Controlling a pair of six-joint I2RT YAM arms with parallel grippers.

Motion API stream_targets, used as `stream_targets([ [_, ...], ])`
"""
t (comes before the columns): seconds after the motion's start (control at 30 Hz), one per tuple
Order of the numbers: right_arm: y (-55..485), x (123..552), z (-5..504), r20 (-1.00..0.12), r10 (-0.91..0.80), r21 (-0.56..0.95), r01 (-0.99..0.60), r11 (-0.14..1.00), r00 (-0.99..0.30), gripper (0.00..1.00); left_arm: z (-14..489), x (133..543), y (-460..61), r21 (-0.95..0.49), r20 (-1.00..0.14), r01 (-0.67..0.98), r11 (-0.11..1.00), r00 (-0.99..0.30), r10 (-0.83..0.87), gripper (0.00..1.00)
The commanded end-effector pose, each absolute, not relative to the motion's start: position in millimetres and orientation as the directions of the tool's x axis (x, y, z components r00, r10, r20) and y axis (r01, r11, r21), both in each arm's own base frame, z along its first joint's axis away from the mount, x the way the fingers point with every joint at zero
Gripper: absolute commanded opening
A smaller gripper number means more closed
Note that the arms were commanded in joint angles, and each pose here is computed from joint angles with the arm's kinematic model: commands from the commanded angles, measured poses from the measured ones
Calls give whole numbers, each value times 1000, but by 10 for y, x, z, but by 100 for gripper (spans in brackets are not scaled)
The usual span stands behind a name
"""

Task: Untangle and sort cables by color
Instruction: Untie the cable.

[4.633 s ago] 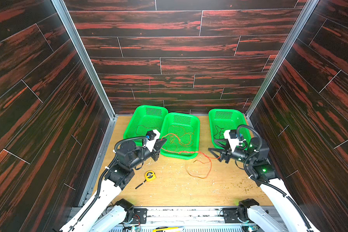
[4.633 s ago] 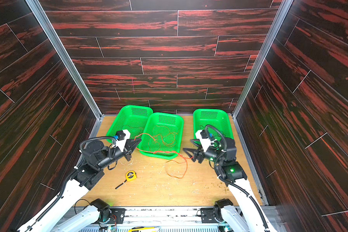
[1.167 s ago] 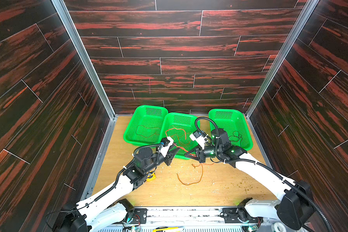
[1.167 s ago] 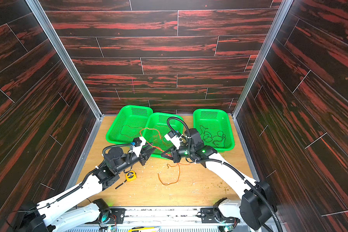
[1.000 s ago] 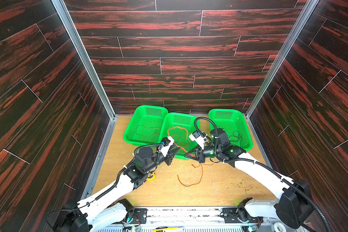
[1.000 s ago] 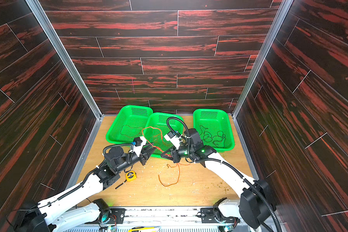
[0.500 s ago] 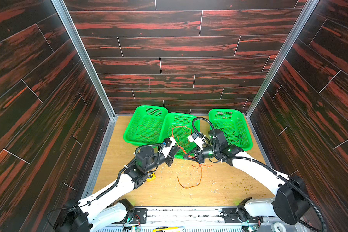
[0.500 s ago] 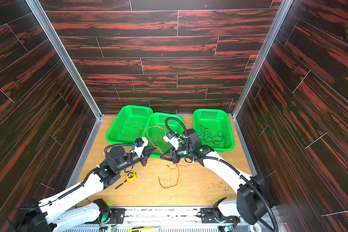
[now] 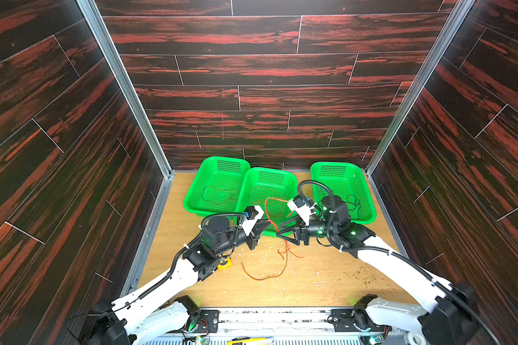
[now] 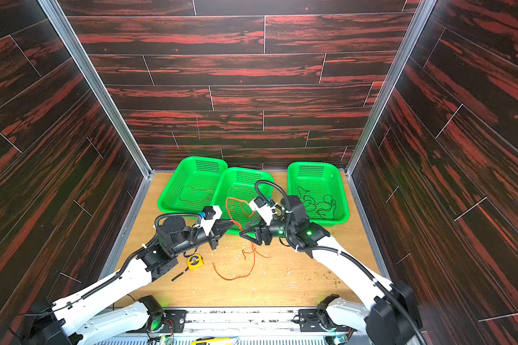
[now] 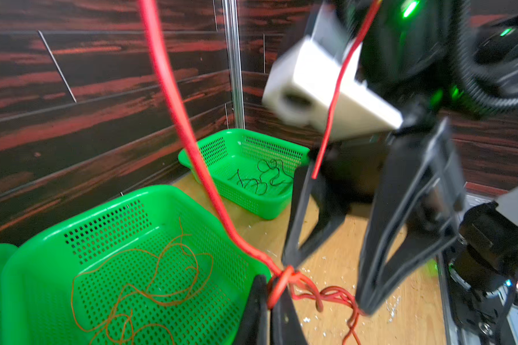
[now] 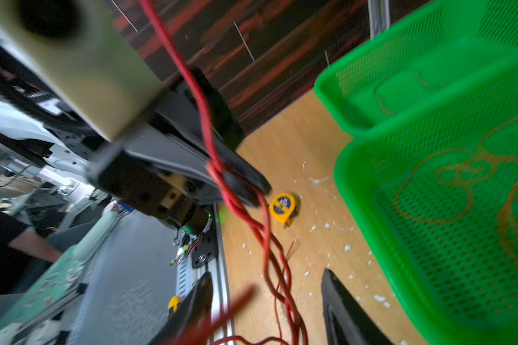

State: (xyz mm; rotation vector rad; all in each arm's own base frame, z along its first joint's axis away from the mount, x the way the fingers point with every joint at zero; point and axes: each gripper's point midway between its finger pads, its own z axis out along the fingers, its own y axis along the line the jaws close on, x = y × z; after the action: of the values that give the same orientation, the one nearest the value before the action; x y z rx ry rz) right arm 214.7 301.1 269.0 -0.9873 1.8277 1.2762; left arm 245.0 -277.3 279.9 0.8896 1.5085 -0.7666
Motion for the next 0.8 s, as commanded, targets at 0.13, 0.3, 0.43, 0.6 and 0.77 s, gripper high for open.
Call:
stream_targets([
  [0.13,3009,2210,3017,-922,-105,341,-910,234,-372,63,2952,2373,-2850,3,-994,898,440,-44,97,0],
  [0.3,3165,2274,3121,-905,-99,392,-901,184,-414,63,2907,2347,-2930,-7,-992,916,402,-56,111,0],
  [0.43,3231,2259,3177,-902,-71,415,-901,126,-425,63,2844,2340,-2970,0,-987,922,388,-62,148,0],
  [0.6,3280,2296,3095,-881,-99,451,-884,122,-463,62,2800,2330,-3009,13,-981,930,368,-59,183,0],
  [0.77,3326,2308,2991,-855,-136,489,-865,114,-501,57,2773,2341,-3043,35,-974,935,353,-47,221,0],
])
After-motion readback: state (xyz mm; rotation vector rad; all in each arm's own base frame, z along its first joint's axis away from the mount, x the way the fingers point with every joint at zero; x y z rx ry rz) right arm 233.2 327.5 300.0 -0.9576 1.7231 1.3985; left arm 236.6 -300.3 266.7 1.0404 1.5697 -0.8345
